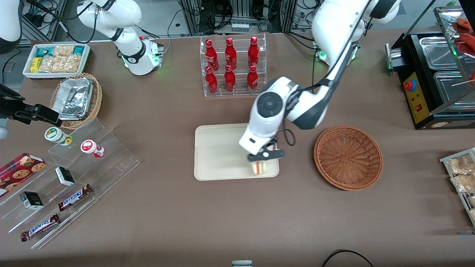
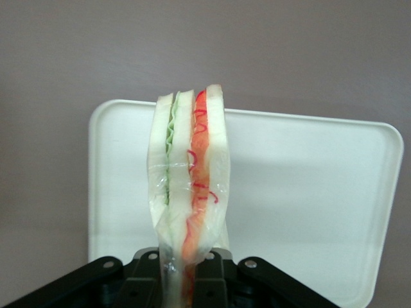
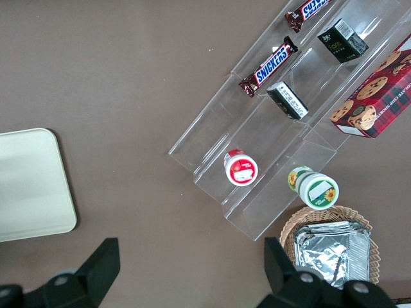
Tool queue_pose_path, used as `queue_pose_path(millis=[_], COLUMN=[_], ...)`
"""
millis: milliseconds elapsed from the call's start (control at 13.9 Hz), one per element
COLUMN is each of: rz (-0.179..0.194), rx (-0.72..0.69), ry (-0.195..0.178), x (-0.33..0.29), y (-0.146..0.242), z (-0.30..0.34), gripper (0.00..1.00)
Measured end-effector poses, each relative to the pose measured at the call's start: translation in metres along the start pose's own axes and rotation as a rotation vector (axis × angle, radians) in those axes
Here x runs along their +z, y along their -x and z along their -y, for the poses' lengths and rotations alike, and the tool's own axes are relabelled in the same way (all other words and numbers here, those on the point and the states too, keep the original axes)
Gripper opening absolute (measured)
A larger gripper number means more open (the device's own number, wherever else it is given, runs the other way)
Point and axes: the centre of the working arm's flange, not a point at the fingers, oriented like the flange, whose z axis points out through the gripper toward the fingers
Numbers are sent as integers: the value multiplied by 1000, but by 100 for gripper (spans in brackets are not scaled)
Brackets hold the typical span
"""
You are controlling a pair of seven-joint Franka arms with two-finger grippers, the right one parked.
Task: Place sandwich from basket to tray
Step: 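Lift the sandwich and carry it over the cream tray, then lower the sandwich onto the tray and open the left gripper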
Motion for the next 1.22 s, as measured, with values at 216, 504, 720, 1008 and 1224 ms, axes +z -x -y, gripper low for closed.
queue_pose_path(millis=[216, 504, 720, 1008, 1224], rz=[-25, -13, -8, 7, 4], rx=[112, 203, 221, 182, 156], ry=[-34, -44, -38, -48, -46], x=[27, 50, 71, 93, 91], y=[23, 35, 48, 59, 58], z=[-22, -32, -46, -54, -55], gripper=[15, 15, 15, 15, 17])
